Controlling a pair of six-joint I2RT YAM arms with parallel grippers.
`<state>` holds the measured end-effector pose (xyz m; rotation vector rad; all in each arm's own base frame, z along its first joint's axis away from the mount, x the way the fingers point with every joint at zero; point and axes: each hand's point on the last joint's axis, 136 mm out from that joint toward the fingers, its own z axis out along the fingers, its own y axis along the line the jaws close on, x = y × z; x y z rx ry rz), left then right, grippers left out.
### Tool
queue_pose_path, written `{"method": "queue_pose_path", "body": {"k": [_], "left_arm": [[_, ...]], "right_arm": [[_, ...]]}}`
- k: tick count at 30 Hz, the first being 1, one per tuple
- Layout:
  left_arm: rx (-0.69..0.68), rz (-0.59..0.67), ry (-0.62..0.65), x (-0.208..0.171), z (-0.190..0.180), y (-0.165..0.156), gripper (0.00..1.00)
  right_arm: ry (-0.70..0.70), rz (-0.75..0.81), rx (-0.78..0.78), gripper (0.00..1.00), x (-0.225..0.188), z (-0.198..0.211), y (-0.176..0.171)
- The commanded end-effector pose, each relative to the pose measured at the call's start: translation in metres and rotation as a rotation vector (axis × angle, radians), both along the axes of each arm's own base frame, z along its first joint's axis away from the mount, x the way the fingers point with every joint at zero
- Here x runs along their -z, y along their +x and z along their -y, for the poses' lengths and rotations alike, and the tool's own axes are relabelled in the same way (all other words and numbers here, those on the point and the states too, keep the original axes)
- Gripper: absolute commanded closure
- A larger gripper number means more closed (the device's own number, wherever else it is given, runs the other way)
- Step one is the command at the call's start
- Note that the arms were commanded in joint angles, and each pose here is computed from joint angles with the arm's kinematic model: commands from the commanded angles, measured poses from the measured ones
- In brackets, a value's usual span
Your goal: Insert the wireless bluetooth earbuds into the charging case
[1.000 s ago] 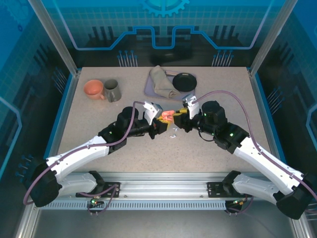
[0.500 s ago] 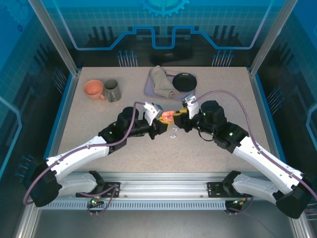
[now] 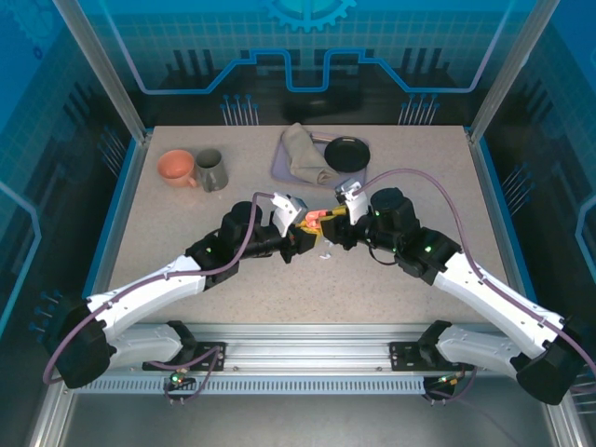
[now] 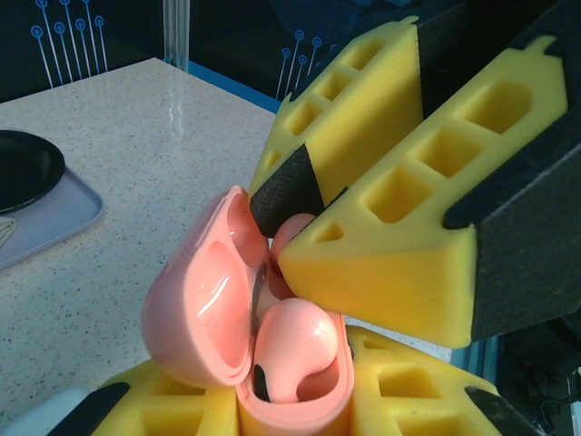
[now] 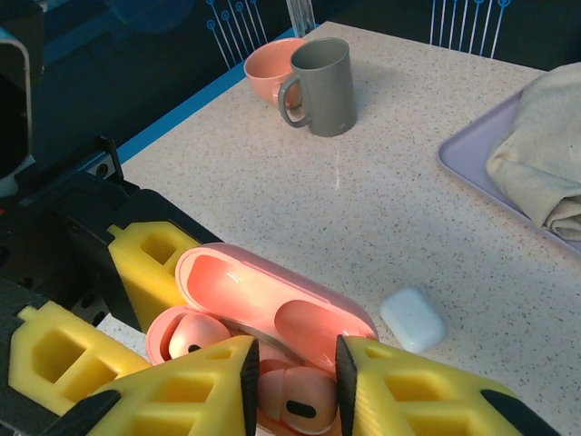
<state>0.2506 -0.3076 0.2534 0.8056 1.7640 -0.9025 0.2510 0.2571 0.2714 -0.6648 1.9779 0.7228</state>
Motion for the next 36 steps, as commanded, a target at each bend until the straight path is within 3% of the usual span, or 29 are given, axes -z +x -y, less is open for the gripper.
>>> {"method": "queue_pose_path", "body": {"k": [1, 11, 23, 36], "left_arm": [[0.0, 0.079, -0.045, -0.029, 0.004, 0.003, 1.0], [-0.006, 0.079, -0.044, -0.025, 0.003, 0.003, 1.0], [0.003, 0.12, -0.061, -0.024, 0.004, 0.003, 1.0], [0.074, 0.272, -0.066, -0.034, 0.001, -0.013, 1.0]], "right_arm": [[0.018, -0.011, -0.041, 0.67, -0.007, -0.006, -0.009], [0.088, -0.034, -0.028, 0.56, -0.027, -0.004, -0.008], [0.174, -0.066, 0.053, 0.45, -0.063, 0.026, -0.002], [0.161, -0.168, 0.183, 0.37, -0.065, 0.055, 0.016]]}}
